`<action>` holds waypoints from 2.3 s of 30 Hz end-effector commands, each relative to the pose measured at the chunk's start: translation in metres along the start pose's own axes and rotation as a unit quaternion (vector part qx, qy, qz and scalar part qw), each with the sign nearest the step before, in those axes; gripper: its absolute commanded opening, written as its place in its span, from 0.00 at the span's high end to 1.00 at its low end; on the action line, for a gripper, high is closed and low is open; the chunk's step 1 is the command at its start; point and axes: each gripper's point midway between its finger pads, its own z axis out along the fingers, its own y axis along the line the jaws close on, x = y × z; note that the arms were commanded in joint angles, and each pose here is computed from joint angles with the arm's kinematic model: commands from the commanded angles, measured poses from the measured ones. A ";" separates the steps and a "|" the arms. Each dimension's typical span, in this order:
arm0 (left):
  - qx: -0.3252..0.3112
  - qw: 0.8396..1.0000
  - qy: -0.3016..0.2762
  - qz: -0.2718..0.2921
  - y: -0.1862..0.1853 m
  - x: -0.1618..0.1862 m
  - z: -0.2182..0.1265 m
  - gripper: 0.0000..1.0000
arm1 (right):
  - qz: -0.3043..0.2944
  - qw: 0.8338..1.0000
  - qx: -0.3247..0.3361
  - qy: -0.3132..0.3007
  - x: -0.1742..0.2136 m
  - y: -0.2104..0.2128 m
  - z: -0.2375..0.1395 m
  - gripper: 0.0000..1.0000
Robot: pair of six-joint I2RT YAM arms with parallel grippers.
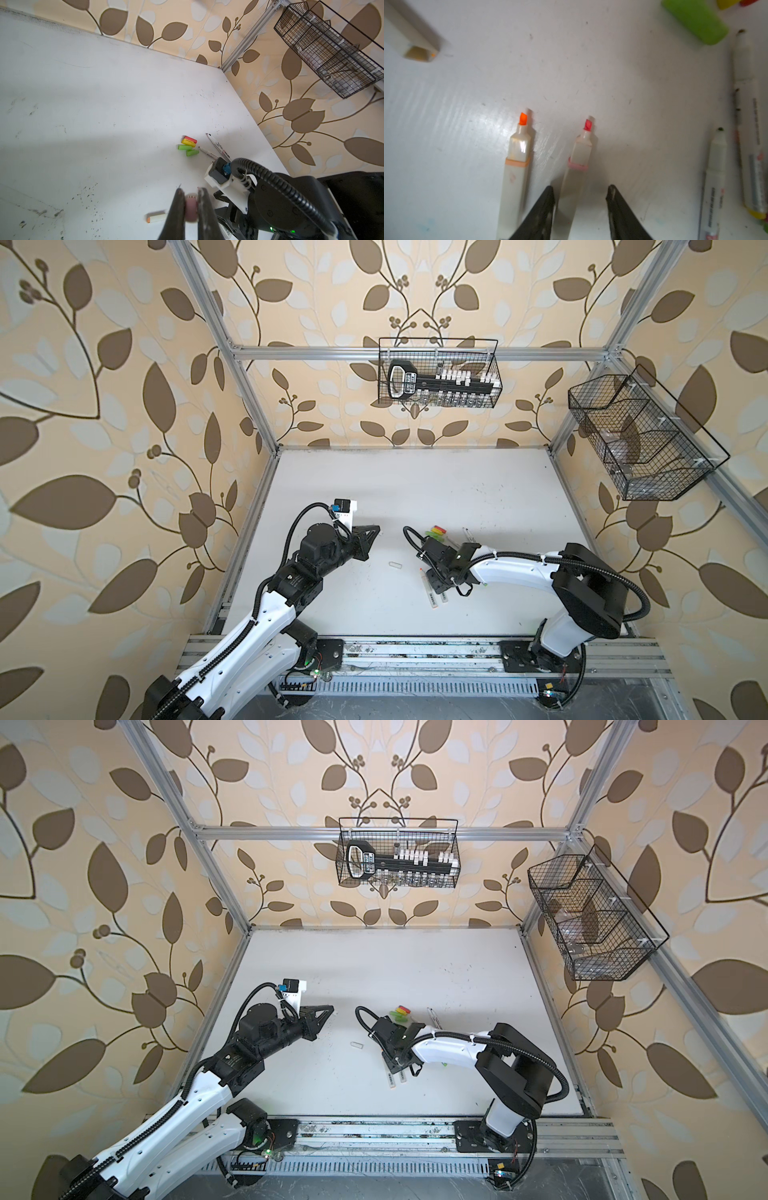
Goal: Insert the pens into the pen caps
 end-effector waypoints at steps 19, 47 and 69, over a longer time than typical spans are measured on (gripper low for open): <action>0.025 1.000 0.013 0.000 -0.017 -0.010 -0.002 1.00 | -0.071 0.997 -0.008 -0.017 -0.009 -0.002 -0.010 0.85; 0.163 0.977 0.084 -0.106 -0.043 -0.009 0.016 1.00 | -0.146 0.942 -0.074 -0.293 -0.075 0.049 -0.131 0.89; 0.194 0.965 0.129 -0.121 -0.046 0.006 0.027 1.00 | -0.148 0.936 -0.076 -0.311 -0.083 0.052 -0.137 0.89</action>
